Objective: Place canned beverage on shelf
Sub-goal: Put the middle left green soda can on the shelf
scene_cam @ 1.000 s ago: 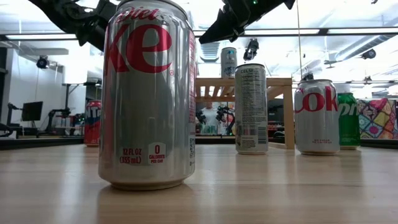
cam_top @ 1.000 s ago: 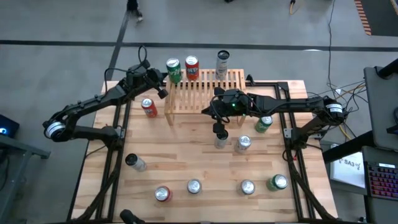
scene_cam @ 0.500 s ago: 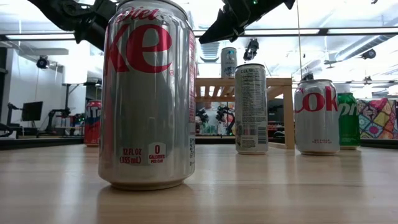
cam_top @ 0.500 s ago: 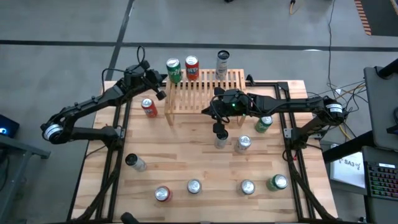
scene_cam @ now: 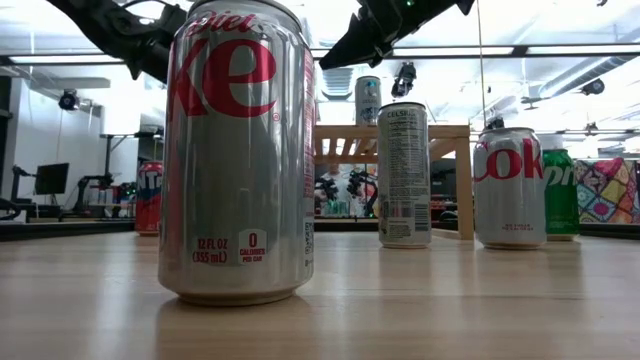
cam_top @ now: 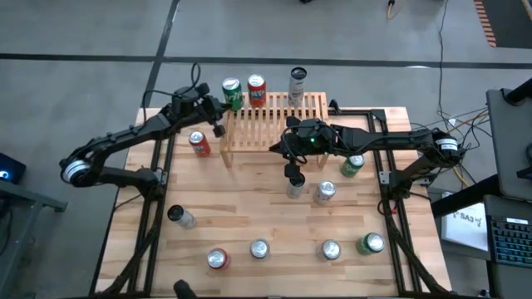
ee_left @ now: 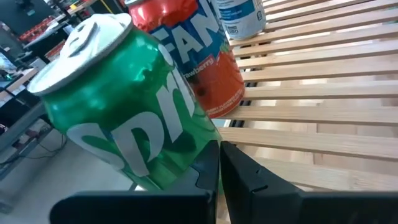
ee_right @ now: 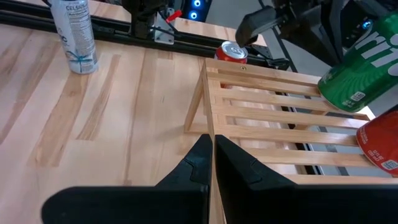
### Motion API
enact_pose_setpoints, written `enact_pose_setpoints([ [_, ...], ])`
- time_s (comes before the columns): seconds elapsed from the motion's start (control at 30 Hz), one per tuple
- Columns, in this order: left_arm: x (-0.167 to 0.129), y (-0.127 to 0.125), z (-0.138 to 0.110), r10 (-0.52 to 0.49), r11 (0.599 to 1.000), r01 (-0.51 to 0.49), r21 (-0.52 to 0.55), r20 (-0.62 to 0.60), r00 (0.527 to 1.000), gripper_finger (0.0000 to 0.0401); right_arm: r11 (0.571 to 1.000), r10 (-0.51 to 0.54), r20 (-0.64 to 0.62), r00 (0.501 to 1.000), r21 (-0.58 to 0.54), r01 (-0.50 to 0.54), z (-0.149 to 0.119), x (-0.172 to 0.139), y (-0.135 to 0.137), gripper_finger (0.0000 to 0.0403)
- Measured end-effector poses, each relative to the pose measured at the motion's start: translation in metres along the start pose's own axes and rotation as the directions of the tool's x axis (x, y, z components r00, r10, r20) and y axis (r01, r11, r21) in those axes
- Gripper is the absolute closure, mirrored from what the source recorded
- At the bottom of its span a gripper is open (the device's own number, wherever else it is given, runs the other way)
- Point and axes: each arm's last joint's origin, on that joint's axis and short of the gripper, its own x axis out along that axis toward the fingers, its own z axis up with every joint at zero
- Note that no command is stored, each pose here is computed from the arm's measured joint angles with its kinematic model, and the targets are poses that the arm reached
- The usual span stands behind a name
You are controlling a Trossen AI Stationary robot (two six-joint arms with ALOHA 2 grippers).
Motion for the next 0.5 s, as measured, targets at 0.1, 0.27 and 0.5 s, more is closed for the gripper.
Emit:
enact_pose_setpoints([
  [0.1,0.003,0.0,-0.001,0.002,1.0,-0.002,-0.005,-0.001,1.0,0.0401,1.0,0.0,0.0,1.0,0.005,0.0,0.0,0.0,0.0,0.0394],
  [0.27,0.007,0.0,-0.002,0.016,1.0,-0.016,-0.005,-0.003,1.0,0.0401,1.0,0.0,0.0,1.0,0.011,0.0,0.0,0.0,0.0,0.0394],
  [0.5,0.012,0.0,-0.005,0.014,1.0,-0.014,0.004,-0.01,1.0,0.0401,1.0,0.0,0.0,1.0,0.011,0.0,0.0,0.0,0.0,0.0394],
])
